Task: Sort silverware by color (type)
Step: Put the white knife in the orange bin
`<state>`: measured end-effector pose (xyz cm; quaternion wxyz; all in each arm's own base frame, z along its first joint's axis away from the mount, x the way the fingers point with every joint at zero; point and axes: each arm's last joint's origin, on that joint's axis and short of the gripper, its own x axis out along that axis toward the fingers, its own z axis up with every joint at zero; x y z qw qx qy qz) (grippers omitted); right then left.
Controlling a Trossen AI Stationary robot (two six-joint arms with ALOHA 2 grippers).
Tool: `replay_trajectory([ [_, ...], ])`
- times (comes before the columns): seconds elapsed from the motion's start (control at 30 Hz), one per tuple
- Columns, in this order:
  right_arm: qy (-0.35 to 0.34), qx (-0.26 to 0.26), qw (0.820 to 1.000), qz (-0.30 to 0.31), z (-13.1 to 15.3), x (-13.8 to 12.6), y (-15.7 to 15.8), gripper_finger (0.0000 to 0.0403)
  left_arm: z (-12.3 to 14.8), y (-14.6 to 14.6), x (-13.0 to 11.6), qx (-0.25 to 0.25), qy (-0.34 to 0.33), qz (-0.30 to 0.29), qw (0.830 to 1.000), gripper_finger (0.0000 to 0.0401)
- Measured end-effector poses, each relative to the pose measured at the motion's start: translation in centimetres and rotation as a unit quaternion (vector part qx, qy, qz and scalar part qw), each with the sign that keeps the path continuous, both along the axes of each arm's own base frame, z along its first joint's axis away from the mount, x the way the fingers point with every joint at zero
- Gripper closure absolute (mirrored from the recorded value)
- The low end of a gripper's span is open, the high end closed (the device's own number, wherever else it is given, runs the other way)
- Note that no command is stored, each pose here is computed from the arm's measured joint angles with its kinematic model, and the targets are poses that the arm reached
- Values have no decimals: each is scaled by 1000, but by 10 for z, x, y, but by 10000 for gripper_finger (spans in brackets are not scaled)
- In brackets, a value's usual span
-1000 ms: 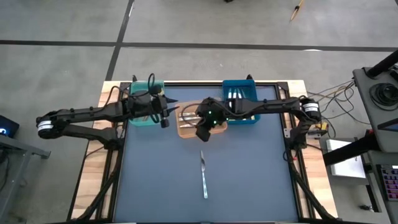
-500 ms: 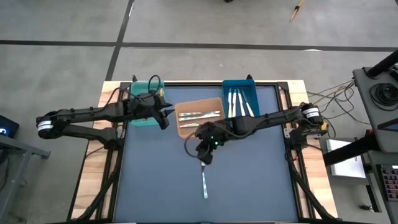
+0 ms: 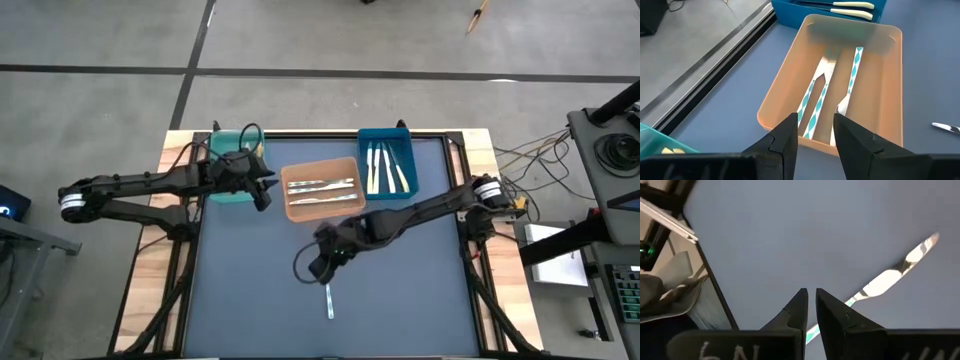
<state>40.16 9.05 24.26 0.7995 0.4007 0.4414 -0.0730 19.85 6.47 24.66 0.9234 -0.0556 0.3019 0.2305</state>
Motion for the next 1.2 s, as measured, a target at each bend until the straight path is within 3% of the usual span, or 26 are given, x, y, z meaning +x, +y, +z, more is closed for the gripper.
replay_trajectory([
  [0.33, 72, 51, 994, -59, -28, 12, 30, 375, 2, -17, 4, -16, -12, -79, 997, 294],
  [0.67, 211, 33, 971, -111, -52, 15, 42, 375, 9, -36, 3, -4, -27, -131, 991, 294],
  [1.2, 229, 2, 967, -109, -70, 46, 51, 375, 10, -37, 2, 16, -24, -146, 989, 294],
])
